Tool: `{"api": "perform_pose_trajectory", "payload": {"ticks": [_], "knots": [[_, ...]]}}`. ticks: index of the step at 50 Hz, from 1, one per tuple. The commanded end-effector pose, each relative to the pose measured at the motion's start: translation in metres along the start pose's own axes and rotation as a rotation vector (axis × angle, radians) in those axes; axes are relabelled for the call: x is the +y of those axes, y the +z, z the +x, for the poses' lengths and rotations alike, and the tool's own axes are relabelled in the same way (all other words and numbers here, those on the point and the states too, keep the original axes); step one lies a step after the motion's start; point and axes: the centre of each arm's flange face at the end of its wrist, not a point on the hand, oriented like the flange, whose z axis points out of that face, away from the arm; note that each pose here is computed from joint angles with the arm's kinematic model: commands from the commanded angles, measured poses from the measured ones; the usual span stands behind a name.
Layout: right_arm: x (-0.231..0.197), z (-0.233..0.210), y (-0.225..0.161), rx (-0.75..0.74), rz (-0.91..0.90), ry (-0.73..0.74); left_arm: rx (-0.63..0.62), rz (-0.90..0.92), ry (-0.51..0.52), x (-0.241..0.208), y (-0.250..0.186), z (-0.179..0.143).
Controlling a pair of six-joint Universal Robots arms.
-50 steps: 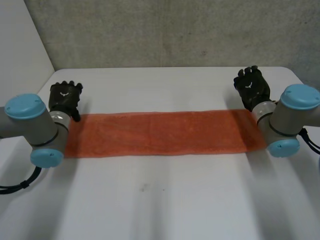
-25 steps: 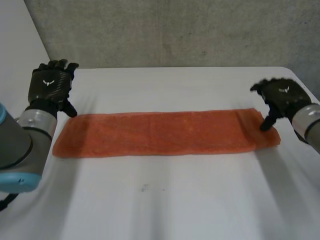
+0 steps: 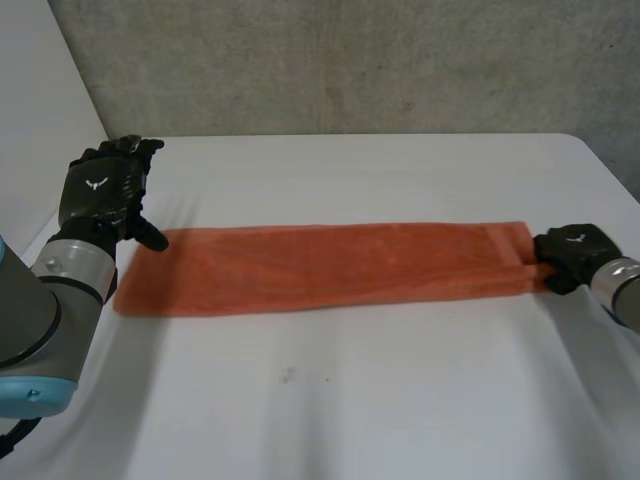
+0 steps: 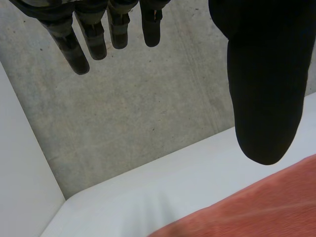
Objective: Fold the laundry
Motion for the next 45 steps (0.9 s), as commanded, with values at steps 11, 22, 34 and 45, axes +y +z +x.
{"api": "perform_pose_trajectory", "payload": {"ticks": [11,22,34,45], "knots": [[-0.051,0.103,-0.015,0.367,0.057,-0.190,-0.002,-0.007,-0.002,-0.007,-0.005,-0.001],[-0.181,-0.094,-0.042,-0.079,0.542,-0.230,-0.003,0.004,-0.002,-0.011,-0.008,-0.001],[-0.159,-0.287,-0.095,-0.606,0.722,-0.318,-0.001,-0.002,-0.003,-0.010,-0.009,-0.001],[-0.149,-0.283,-0.085,-0.427,0.567,-0.280,0.078,0.018,-0.004,-0.014,-0.012,0.023]]}}
